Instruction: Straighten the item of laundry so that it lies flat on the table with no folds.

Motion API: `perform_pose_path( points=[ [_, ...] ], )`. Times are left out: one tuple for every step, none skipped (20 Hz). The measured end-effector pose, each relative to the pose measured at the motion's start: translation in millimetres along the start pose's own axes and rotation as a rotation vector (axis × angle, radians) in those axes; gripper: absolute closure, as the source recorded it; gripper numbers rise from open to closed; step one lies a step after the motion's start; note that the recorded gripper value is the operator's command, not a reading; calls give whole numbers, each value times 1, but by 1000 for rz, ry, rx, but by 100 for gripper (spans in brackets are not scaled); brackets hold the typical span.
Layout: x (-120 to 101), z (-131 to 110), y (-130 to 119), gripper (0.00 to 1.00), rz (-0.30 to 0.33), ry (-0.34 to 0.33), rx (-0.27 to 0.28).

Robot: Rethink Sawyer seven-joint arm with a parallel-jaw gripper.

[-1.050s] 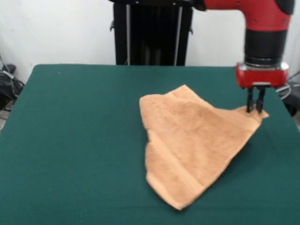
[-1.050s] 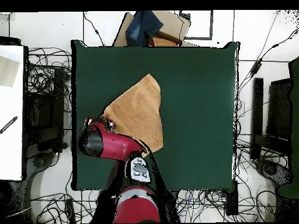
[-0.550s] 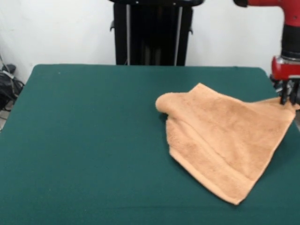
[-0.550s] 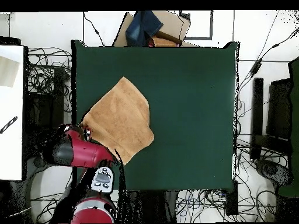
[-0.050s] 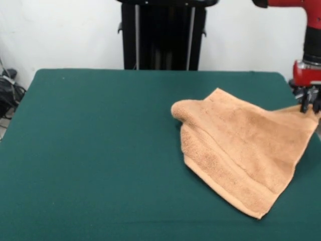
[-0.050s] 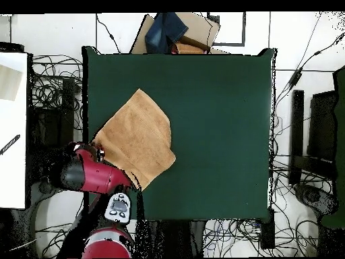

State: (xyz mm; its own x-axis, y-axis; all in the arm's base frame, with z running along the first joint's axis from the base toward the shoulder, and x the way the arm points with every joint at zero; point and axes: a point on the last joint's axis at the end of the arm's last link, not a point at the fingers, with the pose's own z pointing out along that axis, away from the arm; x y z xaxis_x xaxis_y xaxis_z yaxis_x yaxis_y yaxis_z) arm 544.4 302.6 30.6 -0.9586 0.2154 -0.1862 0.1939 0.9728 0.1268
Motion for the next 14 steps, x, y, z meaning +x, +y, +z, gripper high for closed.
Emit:
perform_pose_path(
  points=[
    [-2,0,-2,0,3,-2,-1],
    [-4,0,-3,0,7,-4,-1],
    [-7,1,-6,0,12,-7,-3],
    [-10,1,-8,0,16,-10,-4],
    [-16,2,-13,0,26,-18,-7],
    [-20,2,-17,0,35,-24,-8],
    [-25,2,-21,0,44,-30,-10],
    [-30,3,-25,0,54,-38,-10],
    [-35,3,-29,0,64,-46,-11],
    [-40,3,-34,0,75,-56,-10],
    [-42,3,-36,0,79,-59,-9],
    [-44,3,-38,0,84,-64,-8],
    [-48,3,-42,0,91,-73,-6],
    [-49,3,-43,0,92,-75,-6]
  ],
)
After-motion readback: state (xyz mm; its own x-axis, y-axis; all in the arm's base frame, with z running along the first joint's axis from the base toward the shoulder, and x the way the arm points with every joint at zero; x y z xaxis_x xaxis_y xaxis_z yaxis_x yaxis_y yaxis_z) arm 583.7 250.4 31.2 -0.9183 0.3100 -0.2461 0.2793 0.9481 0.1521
